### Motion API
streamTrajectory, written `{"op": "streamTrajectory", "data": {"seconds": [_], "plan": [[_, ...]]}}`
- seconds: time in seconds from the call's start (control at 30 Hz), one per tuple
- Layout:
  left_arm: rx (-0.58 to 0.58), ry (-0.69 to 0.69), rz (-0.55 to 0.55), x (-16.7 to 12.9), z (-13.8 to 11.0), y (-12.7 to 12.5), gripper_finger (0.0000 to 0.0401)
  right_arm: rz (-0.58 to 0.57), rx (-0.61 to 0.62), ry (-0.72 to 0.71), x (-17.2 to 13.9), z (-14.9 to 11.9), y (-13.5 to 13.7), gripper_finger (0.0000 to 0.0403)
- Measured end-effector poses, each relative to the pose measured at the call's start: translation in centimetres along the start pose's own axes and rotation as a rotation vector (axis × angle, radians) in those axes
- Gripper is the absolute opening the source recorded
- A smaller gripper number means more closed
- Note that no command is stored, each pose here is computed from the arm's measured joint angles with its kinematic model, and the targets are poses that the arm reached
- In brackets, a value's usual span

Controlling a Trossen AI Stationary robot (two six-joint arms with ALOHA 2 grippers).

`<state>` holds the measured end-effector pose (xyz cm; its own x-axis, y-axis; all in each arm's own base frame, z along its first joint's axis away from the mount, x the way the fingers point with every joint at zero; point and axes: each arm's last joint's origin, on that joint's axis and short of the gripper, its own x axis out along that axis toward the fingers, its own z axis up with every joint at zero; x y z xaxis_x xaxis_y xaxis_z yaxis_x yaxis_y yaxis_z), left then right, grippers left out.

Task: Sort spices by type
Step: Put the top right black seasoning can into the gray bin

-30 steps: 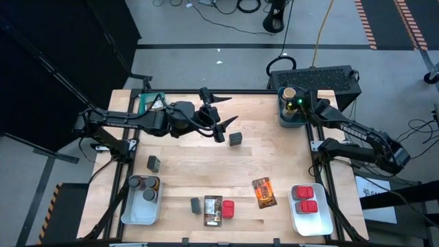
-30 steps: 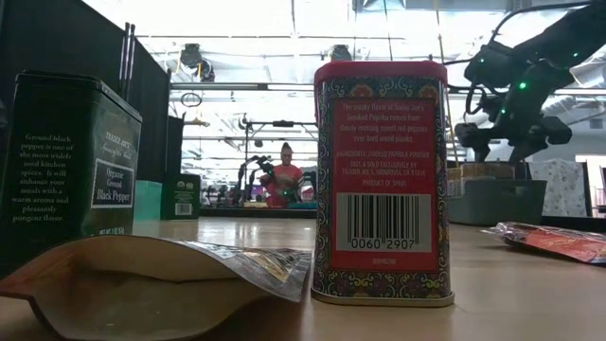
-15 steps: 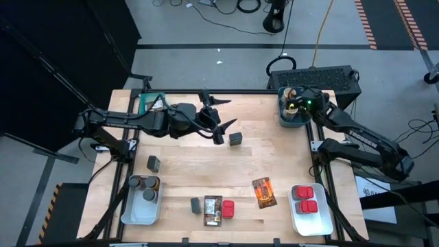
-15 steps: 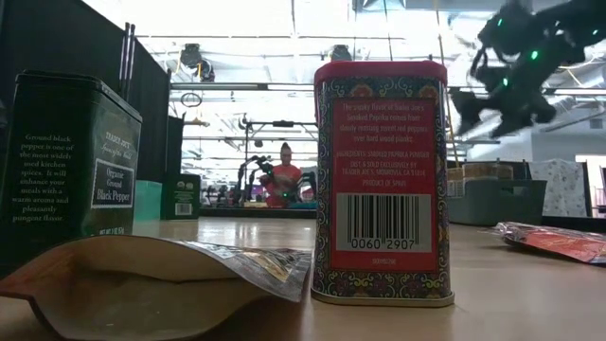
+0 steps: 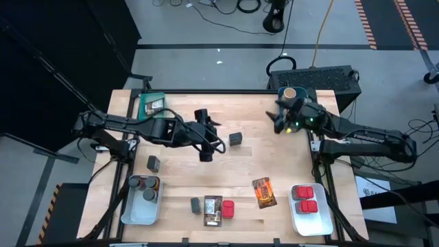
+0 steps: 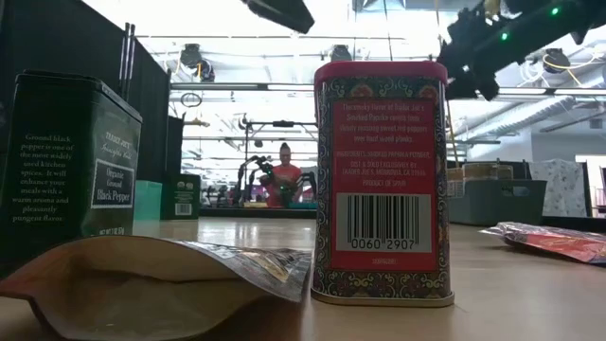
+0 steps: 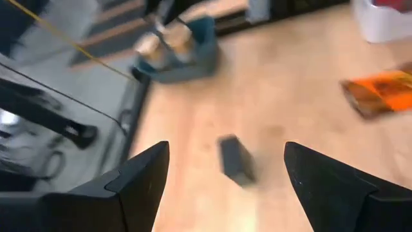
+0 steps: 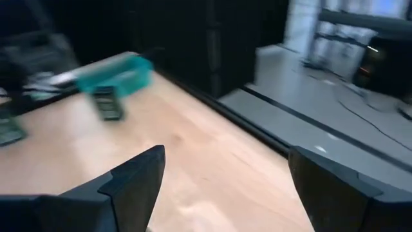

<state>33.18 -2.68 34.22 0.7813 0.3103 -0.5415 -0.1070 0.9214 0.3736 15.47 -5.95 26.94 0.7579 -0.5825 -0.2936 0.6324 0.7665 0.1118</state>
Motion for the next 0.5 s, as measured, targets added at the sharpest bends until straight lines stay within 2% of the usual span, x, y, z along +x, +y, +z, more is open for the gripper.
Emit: {"op": "streamTrajectory", "data": {"seconds": [0.13, 0.23, 0.5], "plan": [[0.009, 0.003, -0.168, 0.4, -0.8, -0.9, 0.0306, 0.117, -0.06, -0.023, -0.7, -0.1, 1.9, 0.0312], [0.035, -0.047, -0.292, 1.4, -1.6, -1.3, 0.0306, 0.174, -0.122, 0.021, -1.1, -0.8, 2.8, 0.0312], [-0.099, -0.227, -0.193, 5.3, -4.4, 0.5, 0.0306, 0.113, -0.173, 0.016, -1.5, -1.1, 3.3, 0.0312]]}}
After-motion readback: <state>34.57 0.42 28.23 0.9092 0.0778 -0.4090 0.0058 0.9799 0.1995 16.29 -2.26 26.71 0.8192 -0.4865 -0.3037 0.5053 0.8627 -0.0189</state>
